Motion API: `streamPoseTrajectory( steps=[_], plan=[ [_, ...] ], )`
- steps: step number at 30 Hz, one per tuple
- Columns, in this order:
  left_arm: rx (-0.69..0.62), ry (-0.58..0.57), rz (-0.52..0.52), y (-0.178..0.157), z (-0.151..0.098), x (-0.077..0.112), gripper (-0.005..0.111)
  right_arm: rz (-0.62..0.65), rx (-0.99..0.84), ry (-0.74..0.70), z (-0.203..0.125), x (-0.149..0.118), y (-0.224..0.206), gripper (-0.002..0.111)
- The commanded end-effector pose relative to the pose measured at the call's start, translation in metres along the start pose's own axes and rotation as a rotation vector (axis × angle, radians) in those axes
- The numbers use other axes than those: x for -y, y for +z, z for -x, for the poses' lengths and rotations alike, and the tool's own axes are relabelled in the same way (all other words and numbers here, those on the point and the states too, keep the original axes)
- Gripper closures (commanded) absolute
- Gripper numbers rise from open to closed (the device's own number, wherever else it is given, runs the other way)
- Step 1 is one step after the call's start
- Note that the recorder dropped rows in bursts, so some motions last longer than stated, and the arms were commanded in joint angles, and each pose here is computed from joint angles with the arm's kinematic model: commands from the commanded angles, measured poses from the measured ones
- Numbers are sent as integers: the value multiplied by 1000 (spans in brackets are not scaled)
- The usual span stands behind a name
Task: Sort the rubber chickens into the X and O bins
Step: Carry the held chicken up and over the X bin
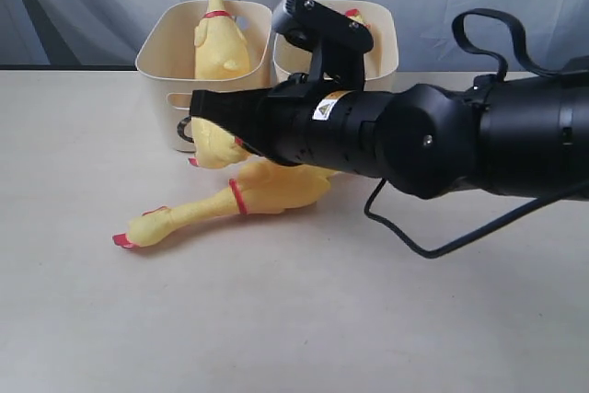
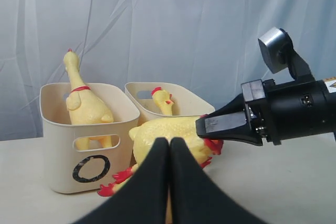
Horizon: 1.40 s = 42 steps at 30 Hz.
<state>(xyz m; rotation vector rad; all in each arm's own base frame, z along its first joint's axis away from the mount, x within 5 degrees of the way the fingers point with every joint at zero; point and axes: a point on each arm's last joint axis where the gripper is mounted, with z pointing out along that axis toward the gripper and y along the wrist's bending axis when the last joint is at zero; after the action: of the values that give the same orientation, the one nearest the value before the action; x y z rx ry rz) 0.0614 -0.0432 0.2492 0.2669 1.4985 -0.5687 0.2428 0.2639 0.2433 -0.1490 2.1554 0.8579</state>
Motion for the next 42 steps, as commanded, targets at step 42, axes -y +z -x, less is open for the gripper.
streamPoseTrajectory(
  steps=[42],
  plan=[
    [4, 2, -5, -1, 0, 1, 107, 90, 427, -341, 67, -32, -81, 109]
  ],
)
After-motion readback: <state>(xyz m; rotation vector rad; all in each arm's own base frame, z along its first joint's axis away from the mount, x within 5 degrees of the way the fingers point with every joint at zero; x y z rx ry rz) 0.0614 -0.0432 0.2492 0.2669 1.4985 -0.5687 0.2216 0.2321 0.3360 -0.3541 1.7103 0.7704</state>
